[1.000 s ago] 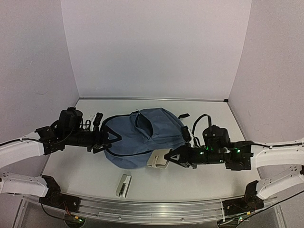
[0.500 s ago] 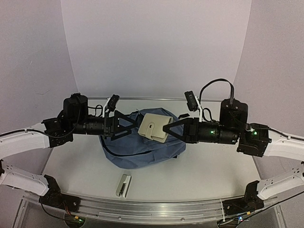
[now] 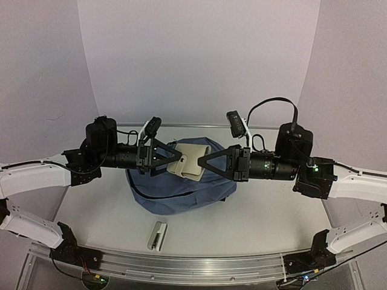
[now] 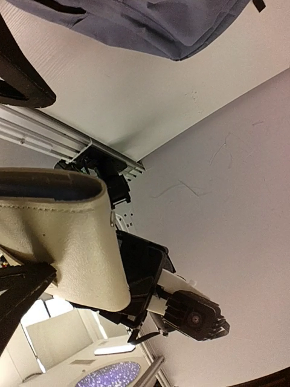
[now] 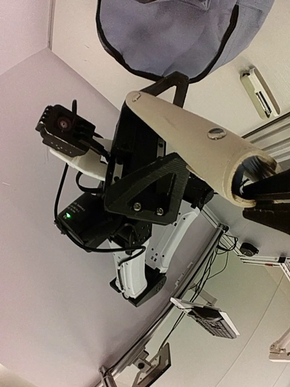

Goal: Pack the student bag
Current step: Pick up the personal item from the center of the board.

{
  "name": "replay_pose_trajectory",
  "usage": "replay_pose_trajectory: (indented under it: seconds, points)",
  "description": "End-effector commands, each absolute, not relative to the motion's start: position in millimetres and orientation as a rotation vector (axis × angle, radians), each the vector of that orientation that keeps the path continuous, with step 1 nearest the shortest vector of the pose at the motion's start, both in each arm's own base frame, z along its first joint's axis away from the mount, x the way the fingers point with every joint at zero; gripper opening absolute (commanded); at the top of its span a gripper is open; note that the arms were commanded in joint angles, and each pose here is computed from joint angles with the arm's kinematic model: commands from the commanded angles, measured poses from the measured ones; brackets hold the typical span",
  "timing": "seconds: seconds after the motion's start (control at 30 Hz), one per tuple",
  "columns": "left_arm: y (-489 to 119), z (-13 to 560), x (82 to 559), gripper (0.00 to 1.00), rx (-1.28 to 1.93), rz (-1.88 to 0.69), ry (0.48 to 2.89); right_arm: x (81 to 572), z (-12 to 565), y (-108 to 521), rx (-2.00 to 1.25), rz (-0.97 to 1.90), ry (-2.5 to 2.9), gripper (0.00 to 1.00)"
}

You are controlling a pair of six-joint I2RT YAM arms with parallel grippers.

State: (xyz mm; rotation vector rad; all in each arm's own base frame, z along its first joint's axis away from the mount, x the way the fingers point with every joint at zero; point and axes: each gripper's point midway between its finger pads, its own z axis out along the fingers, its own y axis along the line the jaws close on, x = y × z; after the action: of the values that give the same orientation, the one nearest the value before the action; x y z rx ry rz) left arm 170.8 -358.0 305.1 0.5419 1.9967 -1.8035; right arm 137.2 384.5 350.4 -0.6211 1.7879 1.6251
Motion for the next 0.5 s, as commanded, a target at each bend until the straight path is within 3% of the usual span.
replay_pose_trajectory:
  seconds: [0.0,0.17,0.33,0.47]
  points:
    - [-362,354,152,0.82,0.687,-1.913,1.791,132,377,391,-0.649,1.696,1.673,0.0]
    - [-357,354,146,0.6,0.693,-1.933,1.766,132,371,392,-0.629,1.727,1.673,0.0]
    - [-354,351,140,0.55,0.705,-1.967,1.763,131,371,392,-0.621,1.75,1.66,0.0]
    - [-352,352,136,0.37,0.713,-1.989,1.747,136,367,392,-0.592,1.73,1.672,0.0]
